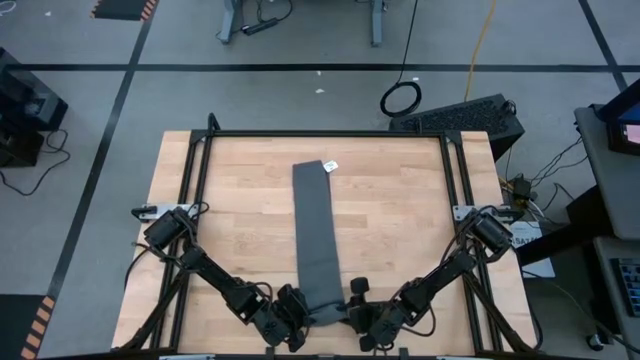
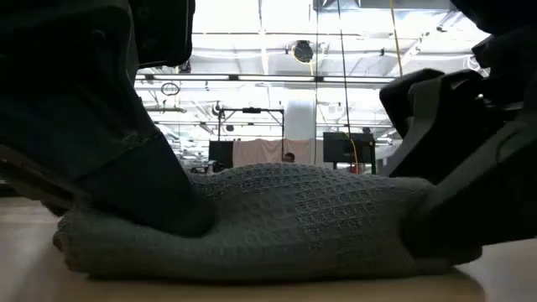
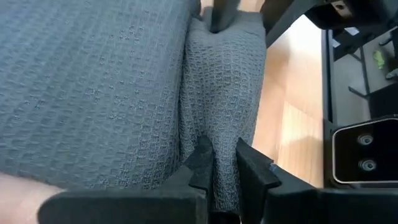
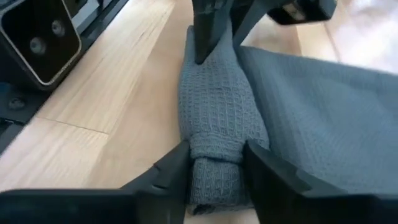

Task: Roll towel into tight, uniform cylinder
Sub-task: Roll the towel

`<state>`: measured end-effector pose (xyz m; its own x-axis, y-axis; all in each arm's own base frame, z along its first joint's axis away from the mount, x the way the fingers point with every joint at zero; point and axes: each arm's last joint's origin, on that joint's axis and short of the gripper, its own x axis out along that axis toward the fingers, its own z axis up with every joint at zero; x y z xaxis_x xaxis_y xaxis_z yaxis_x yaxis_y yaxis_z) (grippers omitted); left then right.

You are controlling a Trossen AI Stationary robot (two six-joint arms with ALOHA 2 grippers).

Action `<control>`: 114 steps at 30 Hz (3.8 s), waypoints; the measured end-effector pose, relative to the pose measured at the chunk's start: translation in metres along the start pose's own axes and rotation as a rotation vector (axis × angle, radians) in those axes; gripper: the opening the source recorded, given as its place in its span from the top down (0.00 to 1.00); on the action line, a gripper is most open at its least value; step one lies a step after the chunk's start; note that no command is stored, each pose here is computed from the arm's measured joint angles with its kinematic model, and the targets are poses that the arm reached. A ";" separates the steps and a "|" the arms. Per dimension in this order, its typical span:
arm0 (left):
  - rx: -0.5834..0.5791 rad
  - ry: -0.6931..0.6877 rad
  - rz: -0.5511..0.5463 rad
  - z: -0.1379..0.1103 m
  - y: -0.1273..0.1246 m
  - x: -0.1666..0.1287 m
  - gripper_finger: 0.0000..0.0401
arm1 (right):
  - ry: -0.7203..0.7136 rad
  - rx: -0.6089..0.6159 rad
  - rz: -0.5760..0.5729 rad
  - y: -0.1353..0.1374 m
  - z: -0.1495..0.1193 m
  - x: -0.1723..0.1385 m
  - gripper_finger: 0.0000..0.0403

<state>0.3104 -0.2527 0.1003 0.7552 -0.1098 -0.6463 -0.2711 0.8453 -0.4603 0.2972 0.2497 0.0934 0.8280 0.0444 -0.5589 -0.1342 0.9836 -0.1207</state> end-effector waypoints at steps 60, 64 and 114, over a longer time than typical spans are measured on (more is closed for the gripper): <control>0.779 -0.044 0.238 -0.026 0.002 -0.018 0.73 | 0.280 0.777 0.420 -0.078 0.020 0.037 0.89; 0.695 -0.034 0.260 -0.025 0.005 -0.019 0.87 | 0.253 0.613 0.434 -0.078 0.026 0.027 0.78; 0.233 0.117 0.057 0.004 0.020 -0.011 0.90 | -0.104 -0.136 -0.018 -0.016 0.003 0.026 0.48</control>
<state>0.2985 -0.2328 0.1008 0.6651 -0.1068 -0.7391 -0.1562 0.9479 -0.2775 0.3221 0.2354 0.0836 0.8820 0.0517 -0.4683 -0.1855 0.9518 -0.2442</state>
